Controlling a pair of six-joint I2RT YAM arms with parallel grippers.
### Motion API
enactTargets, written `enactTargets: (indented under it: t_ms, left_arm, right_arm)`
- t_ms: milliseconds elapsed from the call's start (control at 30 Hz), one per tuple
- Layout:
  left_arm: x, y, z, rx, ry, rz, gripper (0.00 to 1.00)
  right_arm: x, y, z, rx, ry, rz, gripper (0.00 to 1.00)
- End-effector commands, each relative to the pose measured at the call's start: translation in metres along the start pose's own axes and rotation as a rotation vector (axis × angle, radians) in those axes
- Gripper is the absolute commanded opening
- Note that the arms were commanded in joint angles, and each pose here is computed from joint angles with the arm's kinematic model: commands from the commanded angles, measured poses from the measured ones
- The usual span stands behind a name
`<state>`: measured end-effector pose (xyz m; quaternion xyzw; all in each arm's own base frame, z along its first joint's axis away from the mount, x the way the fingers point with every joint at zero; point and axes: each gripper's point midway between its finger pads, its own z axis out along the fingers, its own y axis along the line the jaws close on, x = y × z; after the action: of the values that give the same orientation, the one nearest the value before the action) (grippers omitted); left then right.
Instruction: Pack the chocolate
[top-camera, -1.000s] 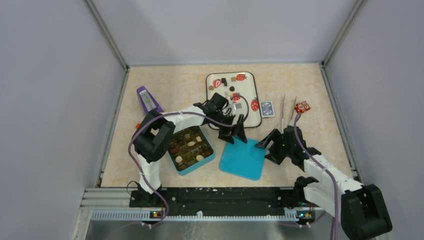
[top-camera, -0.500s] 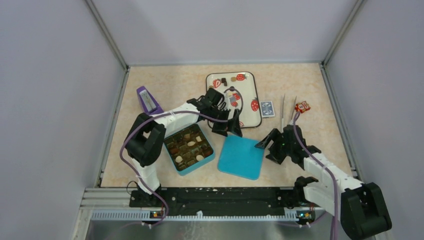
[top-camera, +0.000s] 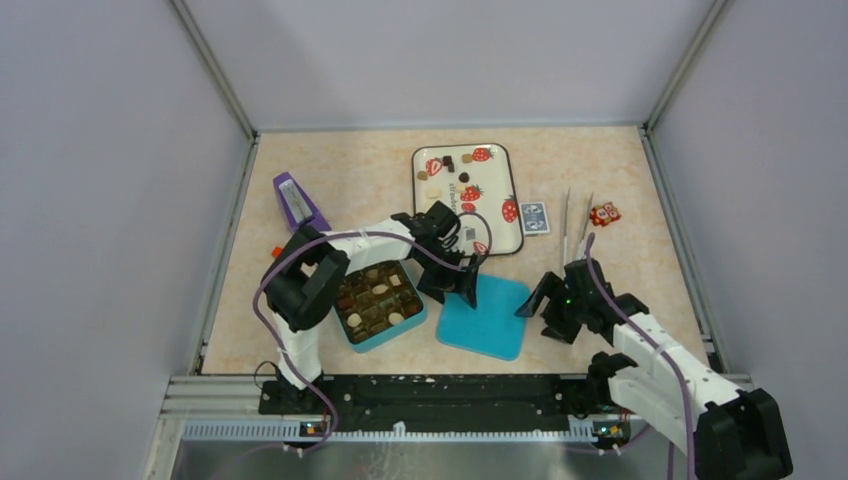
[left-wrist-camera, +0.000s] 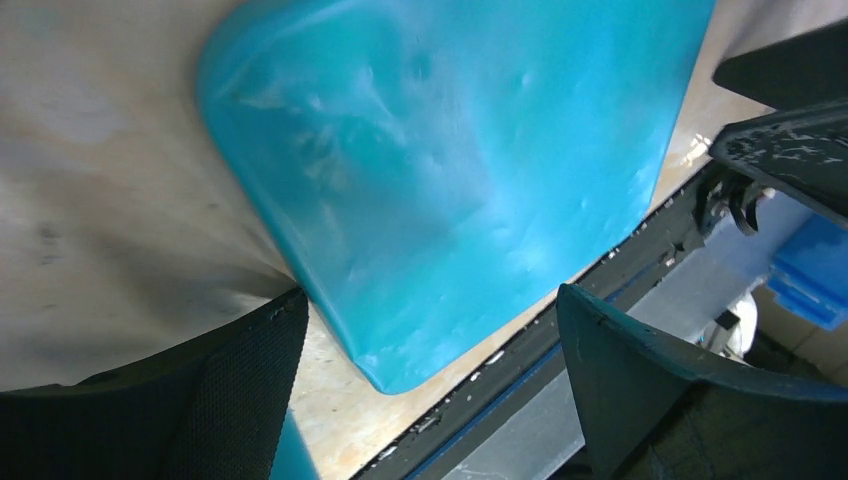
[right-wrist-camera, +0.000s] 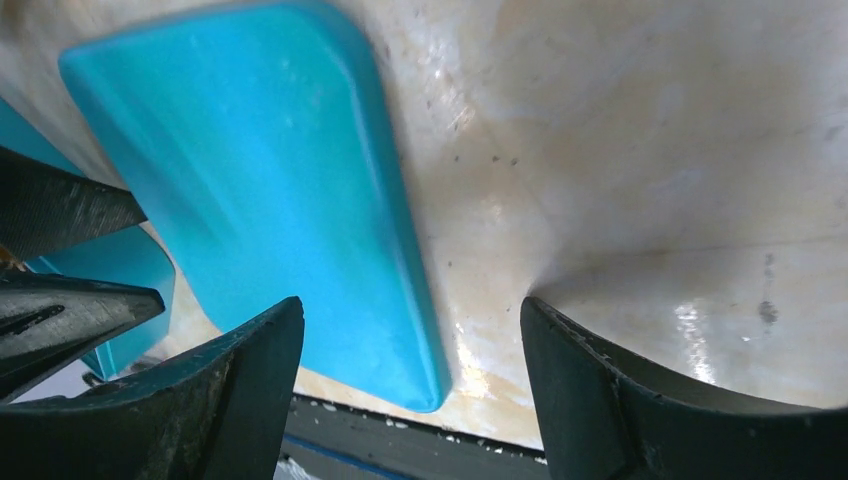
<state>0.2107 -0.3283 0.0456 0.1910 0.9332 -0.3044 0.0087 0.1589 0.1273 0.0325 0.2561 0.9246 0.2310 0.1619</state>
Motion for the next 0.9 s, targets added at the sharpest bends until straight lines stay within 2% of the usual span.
enactTargets:
  t_ms: [0, 133, 367, 533, 767, 867]
  left_arm:
    - [0.029, 0.004, 0.013, -0.032, 0.109, 0.006, 0.99]
    - [0.031, -0.011, 0.02, 0.059, 0.136, 0.009, 0.99]
    - [-0.006, -0.063, -0.012, 0.29, 0.013, 0.099, 0.99]
    - [-0.022, -0.077, -0.042, 0.432, -0.077, 0.09, 0.99]
    - [-0.029, -0.086, -0.066, 0.549, -0.145, 0.086, 0.99]
    - [-0.034, -0.079, -0.062, 0.495, -0.158, 0.076, 0.99]
  right_arm:
    - [0.017, 0.017, -0.003, -0.068, 0.087, -0.027, 0.78]
    - [0.021, 0.03, 0.006, -0.139, 0.12, -0.018, 0.78]
    - [0.023, 0.033, 0.022, -0.171, 0.143, 0.016, 0.79]
    - [0.023, 0.036, 0.028, -0.2, 0.142, 0.034, 0.79]
    - [0.023, 0.036, 0.031, -0.207, 0.141, 0.035, 0.79]
    - [0.023, 0.038, 0.032, -0.214, 0.141, 0.041, 0.79]
